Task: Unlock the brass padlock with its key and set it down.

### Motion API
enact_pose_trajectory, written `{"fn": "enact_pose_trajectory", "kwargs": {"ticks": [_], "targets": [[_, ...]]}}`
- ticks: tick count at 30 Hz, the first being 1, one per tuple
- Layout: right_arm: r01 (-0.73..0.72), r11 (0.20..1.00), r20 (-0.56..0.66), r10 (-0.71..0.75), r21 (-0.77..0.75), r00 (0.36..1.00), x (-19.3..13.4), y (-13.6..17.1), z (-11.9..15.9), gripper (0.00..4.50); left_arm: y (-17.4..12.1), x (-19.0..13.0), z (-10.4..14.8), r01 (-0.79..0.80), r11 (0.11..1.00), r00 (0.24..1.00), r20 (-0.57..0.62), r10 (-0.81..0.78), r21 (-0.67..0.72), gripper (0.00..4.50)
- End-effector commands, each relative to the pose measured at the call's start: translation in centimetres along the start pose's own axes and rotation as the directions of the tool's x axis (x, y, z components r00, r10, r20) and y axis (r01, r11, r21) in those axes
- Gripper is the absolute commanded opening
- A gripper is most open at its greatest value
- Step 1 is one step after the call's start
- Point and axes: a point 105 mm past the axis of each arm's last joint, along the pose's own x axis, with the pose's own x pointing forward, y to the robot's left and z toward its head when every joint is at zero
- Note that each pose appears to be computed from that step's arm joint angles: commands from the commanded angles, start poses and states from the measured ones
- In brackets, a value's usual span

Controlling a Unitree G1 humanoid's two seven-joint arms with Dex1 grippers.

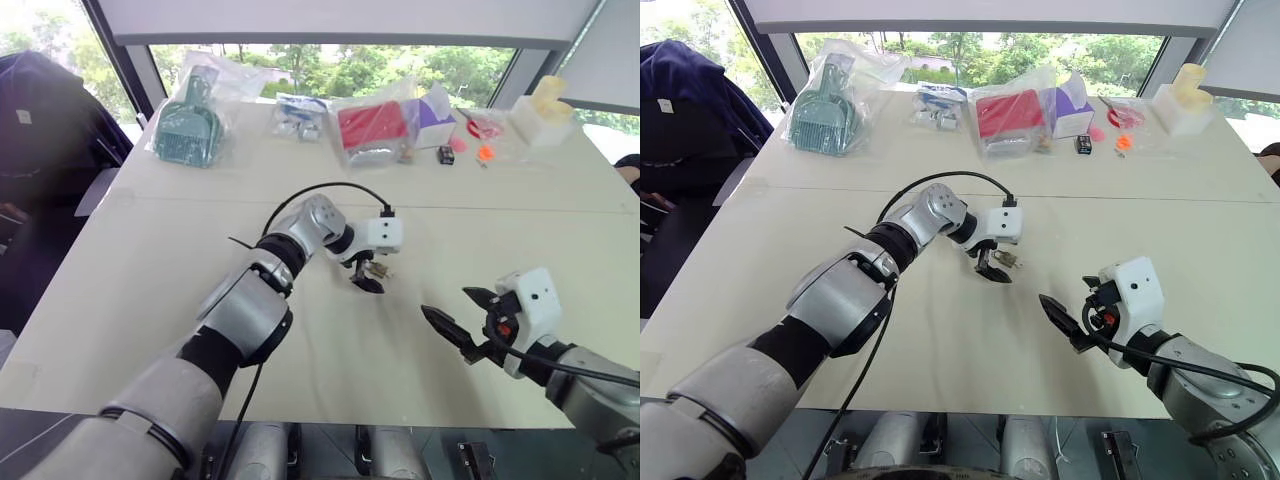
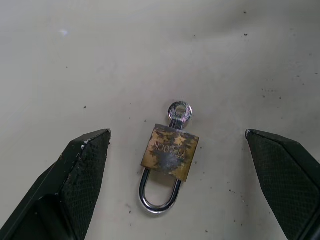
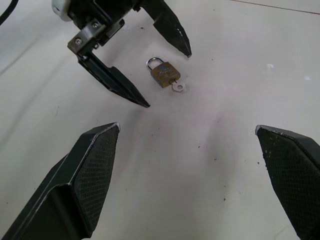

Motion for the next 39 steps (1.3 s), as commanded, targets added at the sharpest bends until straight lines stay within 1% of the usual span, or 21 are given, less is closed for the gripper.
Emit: {"fn": "enact_pose_trajectory", "kwargs": {"ticks": [1, 3, 4, 6, 7, 10, 18, 20, 23, 25, 26, 27, 30, 33, 36, 39], "targets": [[0.021, 1.000, 0.047, -0.020, -0.016, 0.999, -0.5, 0.4, 0.8, 4.50, 0.1, -0.3, -0.8, 0.011, 1.000, 0.997, -0.076, -0.011, 0.007, 3.58], [0.032, 0.999, 0.050, -0.031, -0.007, 0.998, -0.6, 0.5, 0.7, 4.50, -0.2, -0.5, -1.6, 0.032, 0.999, 0.993, -0.115, -0.032, 0.001, 2.62], [0.034, 0.999, 0.050, -0.034, -0.003, 0.998, -0.6, 0.6, 0.6, 4.50, -0.3, -0.6, -1.8, 0.040, 0.999, 0.991, -0.128, -0.040, -0.002, 2.05], [0.036, 0.999, 0.048, -0.036, 0.003, 0.998, -0.7, 0.8, 0.5, 4.50, -0.5, -0.6, -2.0, 0.062, 0.998, 0.988, -0.140, -0.062, -0.008, 1.06], [0.036, 0.999, 0.047, -0.036, 0.005, 0.998, -0.7, 0.8, 0.4, 4.50, -0.6, -0.7, -2.1, 0.072, 0.997, 0.986, -0.148, -0.072, -0.008, 0.70], [0.036, 0.999, 0.045, -0.036, 0.011, 0.998, -0.6, 0.9, 0.3, 4.50, -1.0, -1.0, -2.5, 0.119, 0.993, 0.976, -0.181, -0.117, 0.004, 0.69], [-0.012, 1.000, 0.048, 0.011, 0.019, 0.999, 0.3, 0.4, 0.8, 4.50, -1.3, -1.0, -2.5, 0.144, 0.989, 0.978, -0.157, -0.136, 0.039, 0.69], [-0.023, 1.000, 0.045, 0.022, 0.016, 0.999, 0.5, 0.1, 1.1, 4.50, -0.9, -1.0, -1.8, 0.106, 0.993, 0.989, -0.108, -0.100, 0.049, 0.69], [-0.041, 0.997, 0.089, 0.035, 0.068, 0.995, 0.7, -0.4, 2.1, 4.50, 0.7, -1.9, 0.0, -0.005, 0.996, 1.000, 0.006, 0.004, 0.087, 0.69], [-0.070, 0.984, 0.135, 0.047, 0.166, 0.990, 0.9, -0.7, 3.1, 4.50, 2.3, -3.8, 1.4, -0.116, 0.985, 0.989, 0.104, 0.103, 0.126, 0.69], [-0.082, 0.976, 0.146, 0.053, 0.200, 0.988, 0.8, -0.7, 3.3, 4.50, 2.7, -4.4, 1.8, -0.143, 0.980, 0.983, 0.133, 0.125, 0.137, 0.69], [-0.111, 0.964, 0.178, 0.068, 0.242, 0.982, 0.8, -0.7, 4.1, 4.50, 3.0, -5.5, 2.2, -0.166, 0.974, 0.975, 0.176, 0.138, 0.152, 0.69], [-0.191, 0.933, 0.254, 0.114, 0.305, 0.960, 0.6, -0.4, 6.5, 4.50, 3.4, -8.1, 2.8, -0.200, 0.962, 0.952, 0.268, 0.147, 0.186, 0.69], [-0.279, 0.907, 0.297, 0.184, 0.317, 0.937, 1.0, -0.1, 8.9, 4.50, 3.1, -11.1, 3.9, -0.234, 0.945, 0.910, 0.395, 0.130, 0.228, 0.69], [-0.341, 0.884, 0.315, 0.240, 0.320, 0.918, 1.6, 0.4, 10.2, 4.50, 2.4, -12.3, 4.1, -0.284, 0.908, 0.895, 0.426, 0.136, 0.307, 0.69], [-0.401, 0.861, 0.320, 0.302, 0.312, 0.898, 2.5, 1.1, 11.3, 4.50, 2.0, -12.8, 4.2, -0.327, 0.884, 0.886, 0.434, 0.163, 0.335, 0.69]]}}
